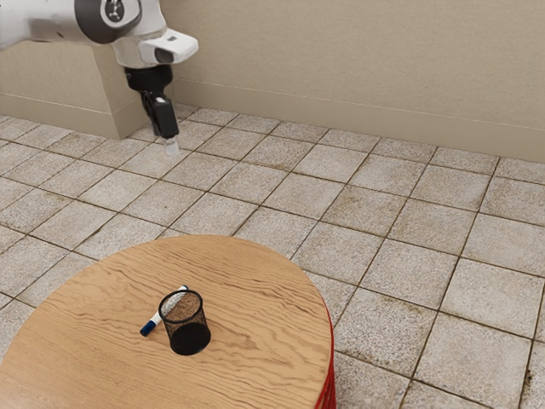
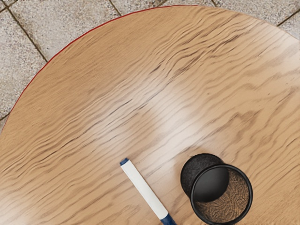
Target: Put the marker into the pen holder.
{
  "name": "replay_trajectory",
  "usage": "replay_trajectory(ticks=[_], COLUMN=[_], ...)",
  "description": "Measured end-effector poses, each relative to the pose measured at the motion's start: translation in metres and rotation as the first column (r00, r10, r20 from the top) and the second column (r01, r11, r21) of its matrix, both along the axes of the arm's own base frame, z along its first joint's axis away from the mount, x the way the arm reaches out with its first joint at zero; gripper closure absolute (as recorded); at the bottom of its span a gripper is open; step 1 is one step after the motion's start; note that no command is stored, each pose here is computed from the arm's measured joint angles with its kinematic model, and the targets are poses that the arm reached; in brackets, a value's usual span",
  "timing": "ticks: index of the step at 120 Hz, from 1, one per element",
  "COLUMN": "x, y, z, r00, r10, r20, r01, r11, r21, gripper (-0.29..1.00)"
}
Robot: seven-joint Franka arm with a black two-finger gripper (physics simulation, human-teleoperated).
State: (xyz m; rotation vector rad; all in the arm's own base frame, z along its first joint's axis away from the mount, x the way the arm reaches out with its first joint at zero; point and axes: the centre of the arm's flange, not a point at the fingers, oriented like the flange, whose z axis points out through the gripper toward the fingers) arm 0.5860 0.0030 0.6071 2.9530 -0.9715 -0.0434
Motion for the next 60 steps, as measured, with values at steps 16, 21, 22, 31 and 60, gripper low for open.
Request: replay_trajectory(ticks=[16, 21, 22, 31, 60], x=[0.0, 0.0, 0.0, 0.0, 0.002], y=[0.002, 0.002, 0.002, 0.001, -0.022], z=[-0.001, -0.001, -0.001, -0.016, -0.083], r00=[0.999, 0.999, 0.999, 1.0, 0.991], r10=[-0.034, -0.041, -0.039, -0.003, 0.114], r20=[-0.004, -0.004, -0.004, -0.03, -0.07], r01=[0.034, 0.041, 0.039, 0.003, -0.108], r11=[0.999, 0.999, 0.999, 1.0, 0.991], r21=[-0.003, -0.004, -0.003, 0.002, 0.081], gripper=[0.0, 0.0, 0.0, 0.0, 0.0])
